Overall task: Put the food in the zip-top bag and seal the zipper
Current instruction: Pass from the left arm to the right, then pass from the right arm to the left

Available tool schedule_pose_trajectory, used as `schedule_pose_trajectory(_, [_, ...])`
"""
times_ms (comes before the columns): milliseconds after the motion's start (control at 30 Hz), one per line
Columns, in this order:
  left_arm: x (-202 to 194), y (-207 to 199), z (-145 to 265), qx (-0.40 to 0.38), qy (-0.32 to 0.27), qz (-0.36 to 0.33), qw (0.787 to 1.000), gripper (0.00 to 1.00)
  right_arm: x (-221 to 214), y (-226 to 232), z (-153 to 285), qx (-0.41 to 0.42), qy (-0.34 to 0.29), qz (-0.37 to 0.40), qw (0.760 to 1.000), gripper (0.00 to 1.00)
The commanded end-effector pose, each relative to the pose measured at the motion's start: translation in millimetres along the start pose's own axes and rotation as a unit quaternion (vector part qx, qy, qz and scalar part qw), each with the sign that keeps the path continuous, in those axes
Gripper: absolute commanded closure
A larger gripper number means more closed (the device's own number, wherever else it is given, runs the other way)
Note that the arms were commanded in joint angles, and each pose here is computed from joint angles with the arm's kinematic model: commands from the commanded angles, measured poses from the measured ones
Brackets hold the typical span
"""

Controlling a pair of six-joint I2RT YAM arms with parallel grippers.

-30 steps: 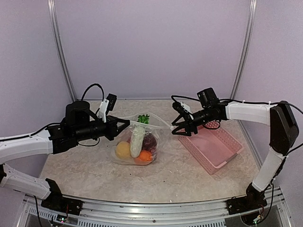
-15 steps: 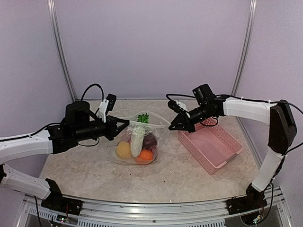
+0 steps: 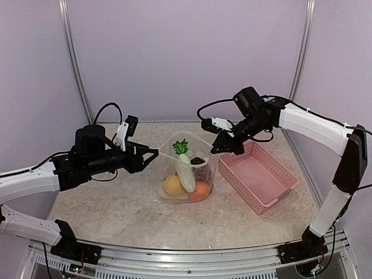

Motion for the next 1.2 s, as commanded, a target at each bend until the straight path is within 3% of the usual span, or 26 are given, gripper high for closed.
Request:
schedule_pose_trajectory(0, [0,-4,2,0.015,0.011,-0.012,1.000,0.39,-7,6,-5,0.019,0.058,-0.012,0.998,1.00])
schedule_pose_trajectory(100, [20,-22,9,0.015,0.002,-0.055,0.998,0.28,11,12,6,0.016,0.065,0.004,0.998,1.00])
schedule_pose_trajectory(367, [73,-64,-13,-0.031,0.059,-0.180,0.981,0.21,49,16,33,-0.013,0.077,0.041,0.996,1.00])
schedule_pose_trajectory(533, [76,-69,-37,-0.056,0.075,-0.203,0.975,0.15,51,19,39,-0.014,0.070,0.041,0.997,1.00])
schedule_pose_trajectory(733, [68,-74,-59,-0.118,0.061,-0.184,0.974,0.07,56,25,47,-0.008,0.055,0.041,0.998,1.00])
schedule_pose_trajectory(867, [52,-78,-75,-0.156,0.094,-0.174,0.968,0.11,52,25,49,-0.018,0.065,0.042,0.997,1.00])
schedule_pose_trajectory(1167, [29,-91,-98,-0.210,0.156,-0.168,0.951,0.30,46,26,45,-0.019,0.069,0.032,0.997,1.00])
Point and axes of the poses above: each gripper's point midway between its finger pads, its own z axis back along the fingers, its own y axis along the line the jaws close on, x = y × z, the point moved 7 cm from there along z, back along the fingers, and after that the axes turned 1 degree about -z, right-handed, at the moved point
